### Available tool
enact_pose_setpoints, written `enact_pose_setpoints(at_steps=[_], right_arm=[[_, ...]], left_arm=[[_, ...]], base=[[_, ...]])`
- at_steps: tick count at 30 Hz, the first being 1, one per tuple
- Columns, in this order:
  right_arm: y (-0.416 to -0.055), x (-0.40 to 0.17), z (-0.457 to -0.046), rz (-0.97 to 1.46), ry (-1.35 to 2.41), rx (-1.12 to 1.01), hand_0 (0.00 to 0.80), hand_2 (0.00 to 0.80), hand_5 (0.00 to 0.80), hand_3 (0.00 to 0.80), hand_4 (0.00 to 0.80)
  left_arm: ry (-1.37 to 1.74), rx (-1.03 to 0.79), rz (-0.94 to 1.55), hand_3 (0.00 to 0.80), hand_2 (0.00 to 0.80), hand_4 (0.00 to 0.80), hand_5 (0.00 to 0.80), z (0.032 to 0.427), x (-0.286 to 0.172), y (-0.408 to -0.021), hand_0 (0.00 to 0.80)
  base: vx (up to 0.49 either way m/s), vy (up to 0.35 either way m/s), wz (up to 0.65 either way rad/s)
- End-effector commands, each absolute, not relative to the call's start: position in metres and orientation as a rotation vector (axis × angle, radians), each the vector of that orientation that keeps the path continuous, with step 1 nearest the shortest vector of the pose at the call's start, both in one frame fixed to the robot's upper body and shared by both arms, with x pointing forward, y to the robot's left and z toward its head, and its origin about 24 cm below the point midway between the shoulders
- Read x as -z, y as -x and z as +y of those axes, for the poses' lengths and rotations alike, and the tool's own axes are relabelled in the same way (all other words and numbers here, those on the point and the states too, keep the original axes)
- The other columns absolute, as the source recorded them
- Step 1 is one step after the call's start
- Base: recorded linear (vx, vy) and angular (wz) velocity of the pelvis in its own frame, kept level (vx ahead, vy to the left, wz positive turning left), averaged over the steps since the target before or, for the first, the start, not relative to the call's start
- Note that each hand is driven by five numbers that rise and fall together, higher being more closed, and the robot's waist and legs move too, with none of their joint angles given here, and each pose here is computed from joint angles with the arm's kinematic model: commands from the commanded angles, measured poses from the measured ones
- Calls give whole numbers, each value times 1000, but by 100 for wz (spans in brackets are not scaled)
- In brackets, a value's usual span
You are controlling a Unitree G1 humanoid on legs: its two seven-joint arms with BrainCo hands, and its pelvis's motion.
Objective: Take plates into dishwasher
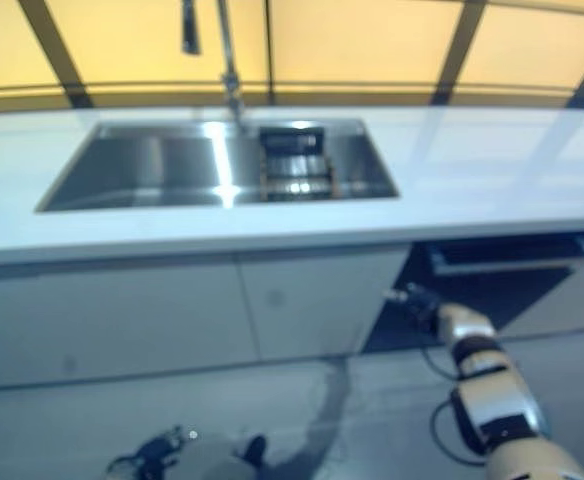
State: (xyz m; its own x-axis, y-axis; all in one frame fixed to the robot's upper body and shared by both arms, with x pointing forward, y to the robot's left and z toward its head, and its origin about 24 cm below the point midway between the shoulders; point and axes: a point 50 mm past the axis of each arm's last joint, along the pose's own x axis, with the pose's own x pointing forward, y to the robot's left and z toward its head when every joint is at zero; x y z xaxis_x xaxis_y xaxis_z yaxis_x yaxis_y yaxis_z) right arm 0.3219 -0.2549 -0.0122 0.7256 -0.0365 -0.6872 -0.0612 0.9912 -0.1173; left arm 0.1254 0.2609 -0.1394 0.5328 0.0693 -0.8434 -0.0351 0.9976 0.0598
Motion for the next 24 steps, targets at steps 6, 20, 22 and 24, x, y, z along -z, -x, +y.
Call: enact_pose_setpoints(at_steps=[6, 20, 22, 24], right_arm=[[-296, 43, -246, 739, 703, -27, 0, 0, 0, 0, 0], [-224, 97, -257, 928, 702, -73, 0, 0, 0, 0, 0], [-207, 105, -264, 950, 652, -28, 0, 0, 0, 0, 0], [-193, 112, -268, 973, 613, 11, 0, 0, 0, 0, 0]], left_arm=[[-134, -129, 1001, 0, 0, 0, 0, 256, 135, -154, 0], [-110, -298, 1138, 0, 0, 0, 0, 278, 145, -107, 0], [-113, -275, 1119, 0, 0, 0, 0, 273, 144, -116, 0], [-112, -254, 1127, 0, 0, 0, 0, 267, 145, -118, 0]], base=[[-64, -6, -10], [-109, -104, 9], [-256, -37, 126], [-222, 64, 121]])
